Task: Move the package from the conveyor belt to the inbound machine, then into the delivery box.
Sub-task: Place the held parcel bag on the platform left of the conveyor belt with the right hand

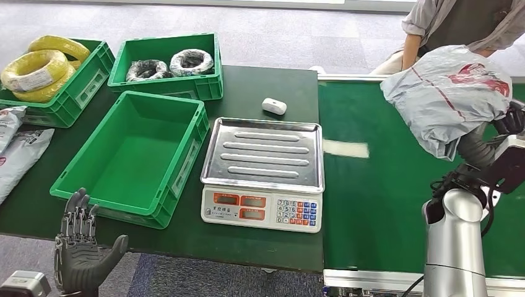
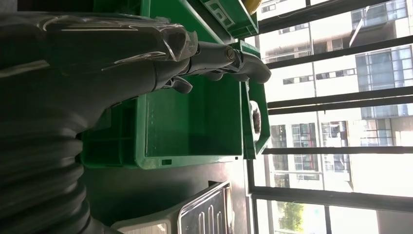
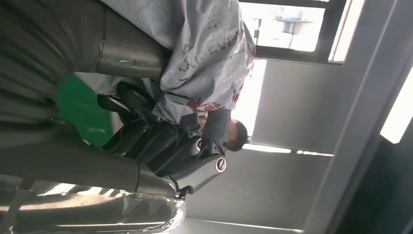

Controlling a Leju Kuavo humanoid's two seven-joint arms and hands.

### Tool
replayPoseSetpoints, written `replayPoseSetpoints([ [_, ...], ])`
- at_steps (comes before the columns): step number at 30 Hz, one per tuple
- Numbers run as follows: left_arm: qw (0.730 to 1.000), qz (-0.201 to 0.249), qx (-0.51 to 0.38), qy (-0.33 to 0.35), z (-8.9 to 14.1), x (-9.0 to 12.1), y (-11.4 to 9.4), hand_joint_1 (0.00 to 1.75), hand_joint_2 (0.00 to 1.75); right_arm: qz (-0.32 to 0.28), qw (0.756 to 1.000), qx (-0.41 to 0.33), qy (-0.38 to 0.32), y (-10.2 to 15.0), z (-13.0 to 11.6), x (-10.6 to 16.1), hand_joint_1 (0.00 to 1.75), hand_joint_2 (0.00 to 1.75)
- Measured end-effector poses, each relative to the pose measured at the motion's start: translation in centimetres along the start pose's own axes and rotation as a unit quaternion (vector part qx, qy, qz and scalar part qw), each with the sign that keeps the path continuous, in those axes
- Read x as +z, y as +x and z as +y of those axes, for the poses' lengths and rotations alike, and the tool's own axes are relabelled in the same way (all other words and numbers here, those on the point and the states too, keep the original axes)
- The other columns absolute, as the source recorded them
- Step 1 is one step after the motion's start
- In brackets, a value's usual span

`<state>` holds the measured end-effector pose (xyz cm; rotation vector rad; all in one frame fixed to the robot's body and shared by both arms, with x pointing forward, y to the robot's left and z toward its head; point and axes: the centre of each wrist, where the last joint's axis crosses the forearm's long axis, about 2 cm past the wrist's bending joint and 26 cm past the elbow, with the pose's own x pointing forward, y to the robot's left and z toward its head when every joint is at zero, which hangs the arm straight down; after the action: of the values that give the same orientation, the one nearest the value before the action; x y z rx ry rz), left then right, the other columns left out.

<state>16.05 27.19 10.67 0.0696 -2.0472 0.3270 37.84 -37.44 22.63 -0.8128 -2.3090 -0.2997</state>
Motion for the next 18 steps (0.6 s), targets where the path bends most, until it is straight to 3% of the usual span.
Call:
replayPoseSetpoints([
  [5, 1.000, -0.004, 0.006, -0.012, -0.2, -0.4, -0.3, 0.00, 1.75, -0.042, 0.983, -0.014, 0.179, 2.9, 4.3, 1.6, 1.75, 1.75],
  [8, 1.000, -0.006, 0.010, -0.021, -0.3, -0.7, -0.5, 0.00, 1.75, -0.026, 0.945, -0.056, 0.322, 4.1, 7.0, 3.4, 1.75, 1.75],
  [12, 0.999, -0.007, 0.016, -0.036, -0.3, -1.2, -0.9, 0.00, 1.75, -0.018, 0.876, -0.074, 0.477, 4.7, 9.6, 5.8, 1.75, 1.75],
  [15, 0.999, -0.007, 0.017, -0.043, -0.3, -1.4, -1.1, 0.00, 1.75, -0.016, 0.839, -0.074, 0.540, 4.6, 10.5, 7.3, 1.75, 1.75],
  [18, 0.999, -0.005, 0.017, -0.048, -0.3, -1.5, -1.2, 0.00, 1.75, -0.019, 0.822, -0.073, 0.564, 4.6, 10.8, 7.8, 1.75, 1.75],
])
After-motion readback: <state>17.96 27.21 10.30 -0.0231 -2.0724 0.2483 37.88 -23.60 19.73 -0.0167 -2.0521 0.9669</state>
